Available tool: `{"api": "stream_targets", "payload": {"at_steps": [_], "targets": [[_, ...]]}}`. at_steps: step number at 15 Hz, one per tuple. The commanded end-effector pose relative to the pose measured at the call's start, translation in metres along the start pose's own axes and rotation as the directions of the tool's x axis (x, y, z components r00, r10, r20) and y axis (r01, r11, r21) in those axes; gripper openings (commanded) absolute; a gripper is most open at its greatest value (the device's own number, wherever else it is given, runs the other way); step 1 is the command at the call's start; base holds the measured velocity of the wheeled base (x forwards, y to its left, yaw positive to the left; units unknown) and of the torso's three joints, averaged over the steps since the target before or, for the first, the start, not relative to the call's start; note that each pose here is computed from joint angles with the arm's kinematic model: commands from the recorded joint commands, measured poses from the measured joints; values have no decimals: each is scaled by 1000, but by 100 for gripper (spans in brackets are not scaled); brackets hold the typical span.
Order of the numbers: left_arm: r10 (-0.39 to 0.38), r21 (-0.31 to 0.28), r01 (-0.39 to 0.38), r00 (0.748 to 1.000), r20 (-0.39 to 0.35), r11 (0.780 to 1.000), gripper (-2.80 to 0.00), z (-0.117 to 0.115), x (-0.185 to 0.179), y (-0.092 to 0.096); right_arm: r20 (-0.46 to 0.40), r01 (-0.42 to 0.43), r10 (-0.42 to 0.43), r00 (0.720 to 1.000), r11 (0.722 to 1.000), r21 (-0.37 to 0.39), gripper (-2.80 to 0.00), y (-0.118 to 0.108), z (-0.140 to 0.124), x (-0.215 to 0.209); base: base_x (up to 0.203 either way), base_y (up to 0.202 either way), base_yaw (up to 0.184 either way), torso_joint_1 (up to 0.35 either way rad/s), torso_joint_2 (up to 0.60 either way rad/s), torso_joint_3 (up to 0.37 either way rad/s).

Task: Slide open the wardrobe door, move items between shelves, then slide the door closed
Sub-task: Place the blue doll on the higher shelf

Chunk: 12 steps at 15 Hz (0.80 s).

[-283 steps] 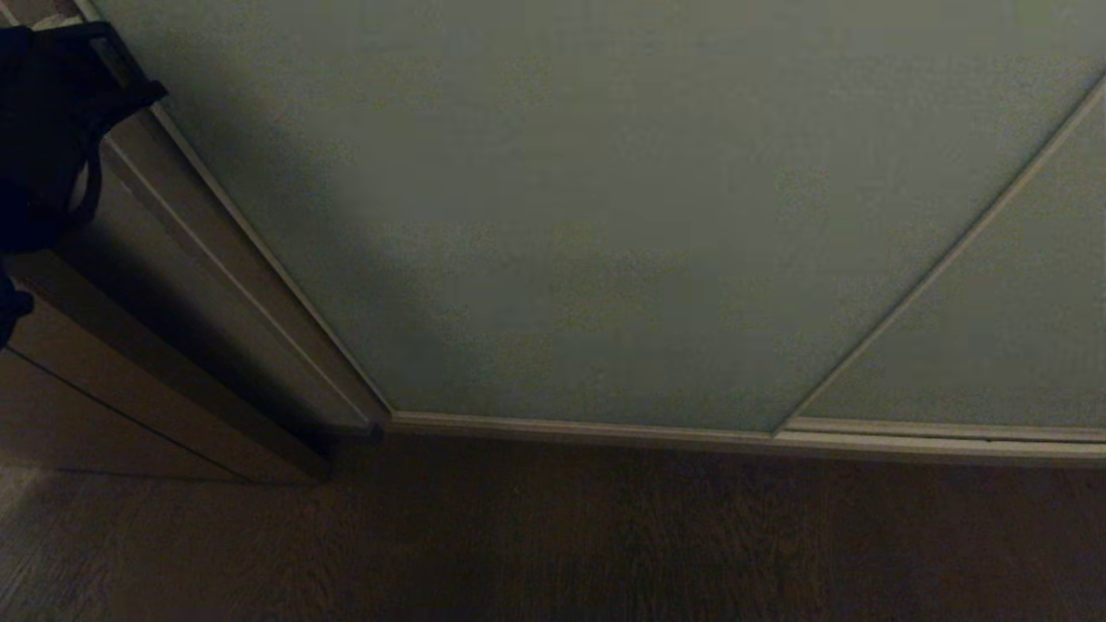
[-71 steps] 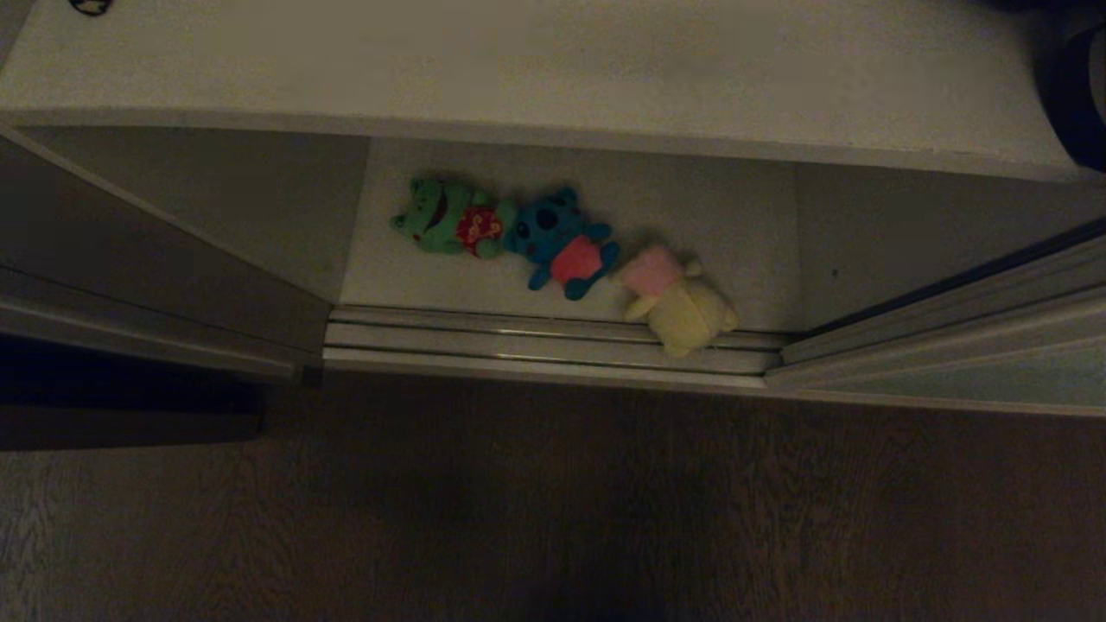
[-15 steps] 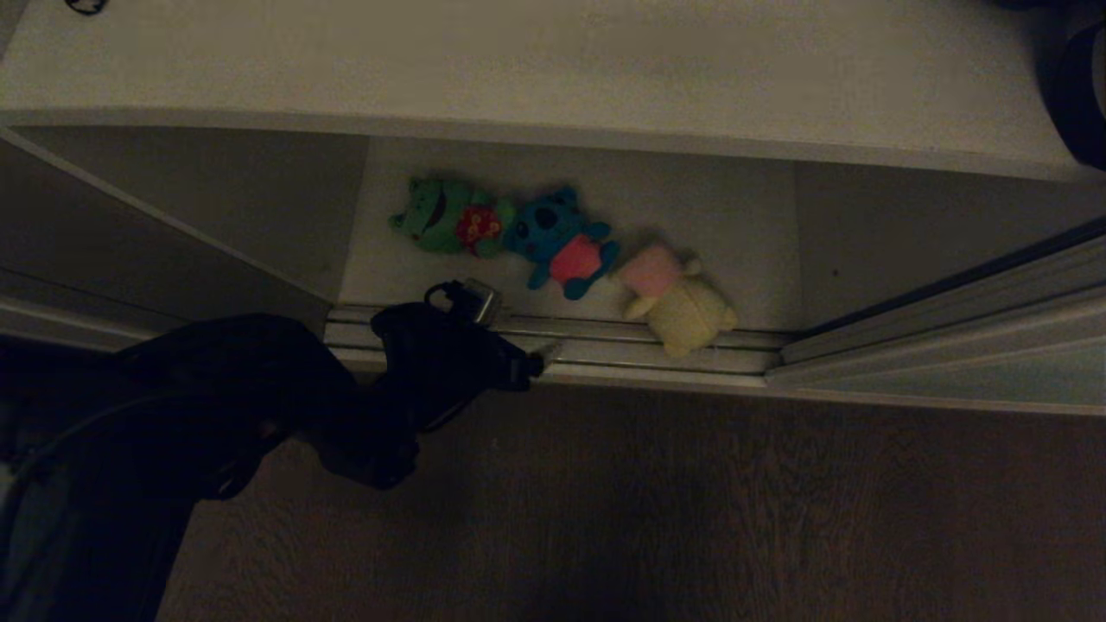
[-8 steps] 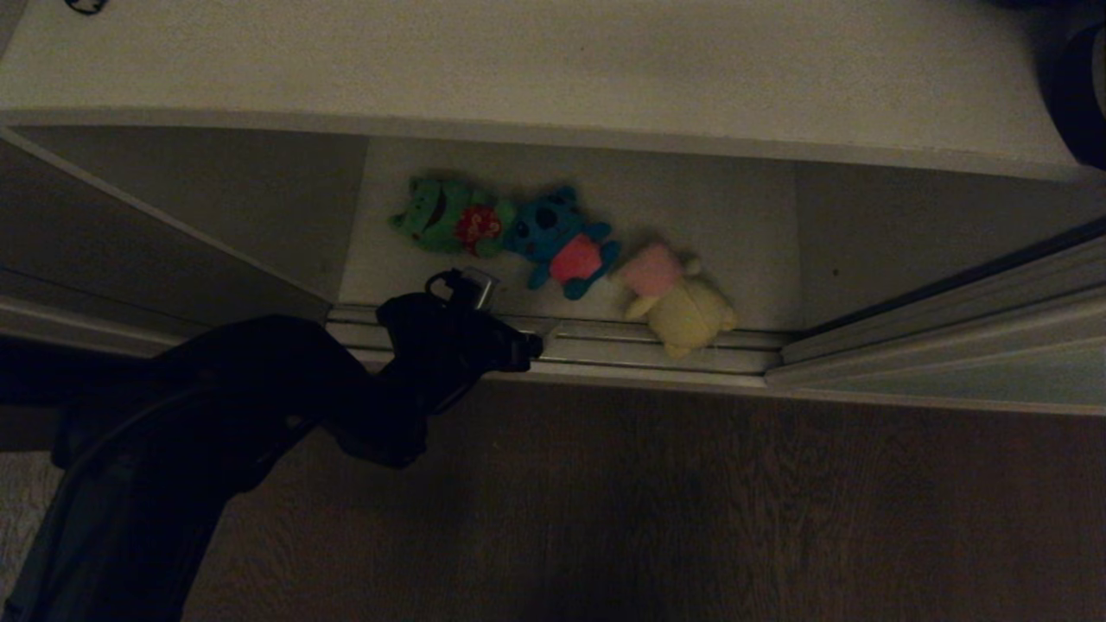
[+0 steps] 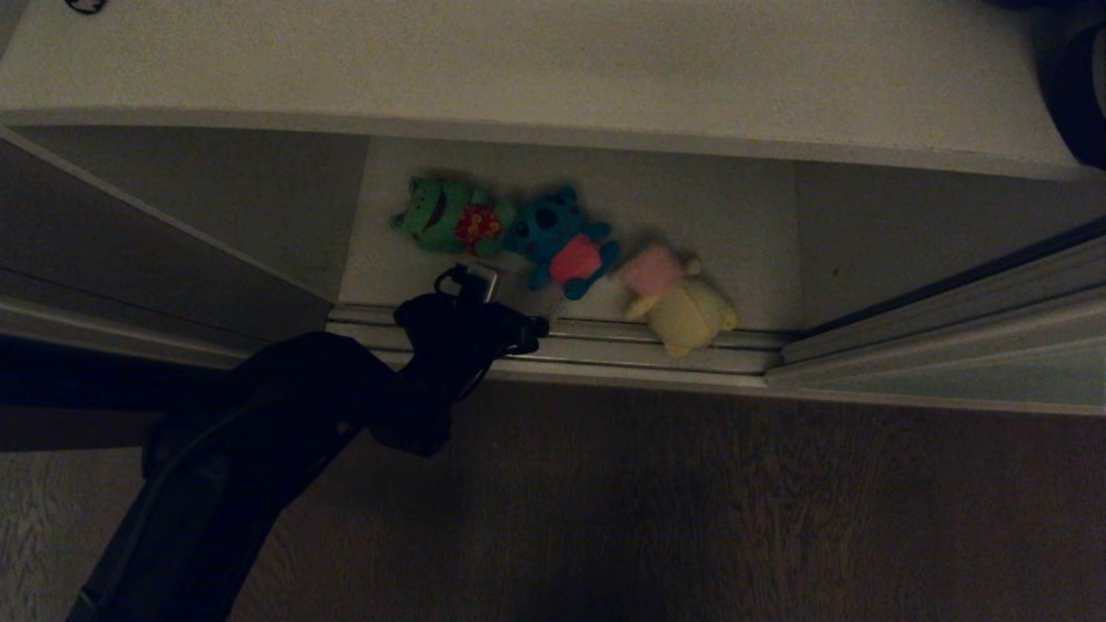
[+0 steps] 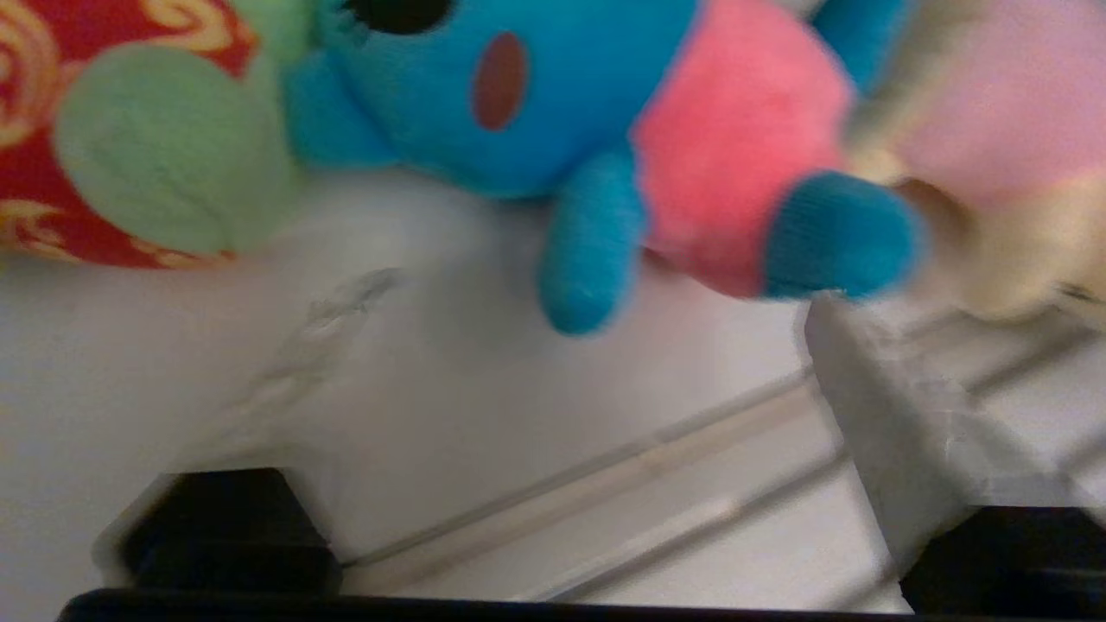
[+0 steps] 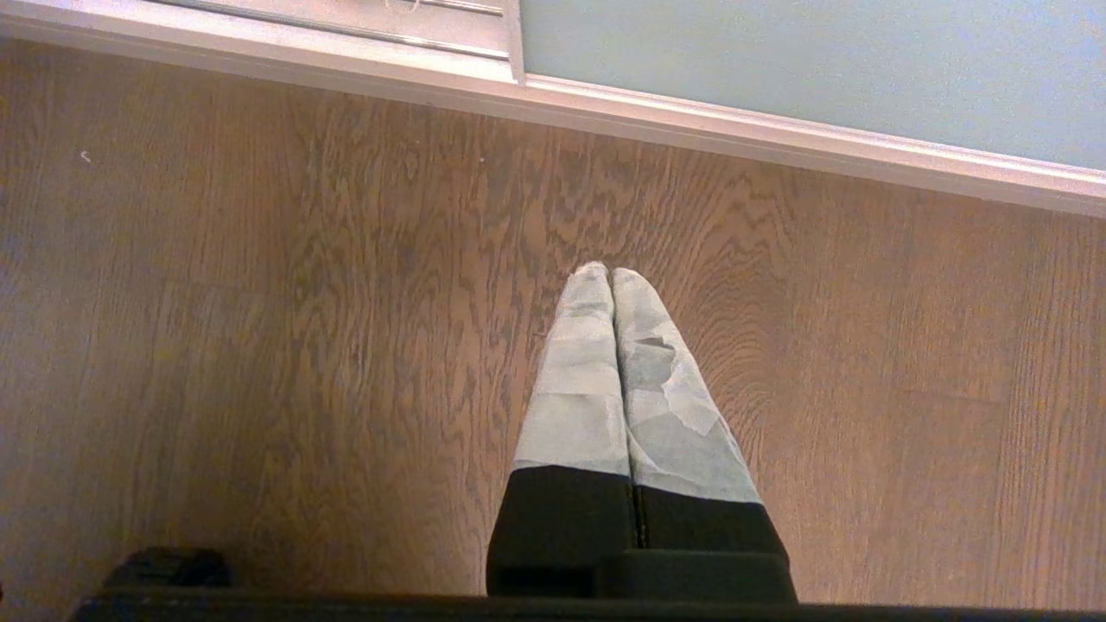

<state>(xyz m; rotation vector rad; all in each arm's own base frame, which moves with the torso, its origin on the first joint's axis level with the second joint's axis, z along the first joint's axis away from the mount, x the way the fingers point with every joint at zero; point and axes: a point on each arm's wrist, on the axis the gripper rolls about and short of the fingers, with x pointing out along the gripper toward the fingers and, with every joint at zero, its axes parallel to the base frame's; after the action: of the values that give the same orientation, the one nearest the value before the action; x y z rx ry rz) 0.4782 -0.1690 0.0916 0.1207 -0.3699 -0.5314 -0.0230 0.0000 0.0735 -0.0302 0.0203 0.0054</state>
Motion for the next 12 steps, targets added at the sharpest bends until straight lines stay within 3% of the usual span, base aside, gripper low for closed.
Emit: {"api": "stream_targets", "payload": {"at_steps": [1, 8, 12], "targets": [[13, 2, -13, 1000, 9, 1000, -280, -14, 4, -1, 0, 1, -1, 1000, 1000, 0, -280, 0, 0, 0, 0, 0, 0, 0, 0, 0], [54, 9, -54, 997, 54, 998, -280, -11, 16, 3, -1, -1, 1, 1000, 1000, -1, -280, 0, 0, 0, 0, 0, 0, 0, 0, 0], [50, -4, -50, 999, 11, 999, -280, -2, 6, 2, -1, -1, 1, 1000, 1000, -1, -280, 0, 0, 0, 0, 0, 0, 0, 0, 0]]}}
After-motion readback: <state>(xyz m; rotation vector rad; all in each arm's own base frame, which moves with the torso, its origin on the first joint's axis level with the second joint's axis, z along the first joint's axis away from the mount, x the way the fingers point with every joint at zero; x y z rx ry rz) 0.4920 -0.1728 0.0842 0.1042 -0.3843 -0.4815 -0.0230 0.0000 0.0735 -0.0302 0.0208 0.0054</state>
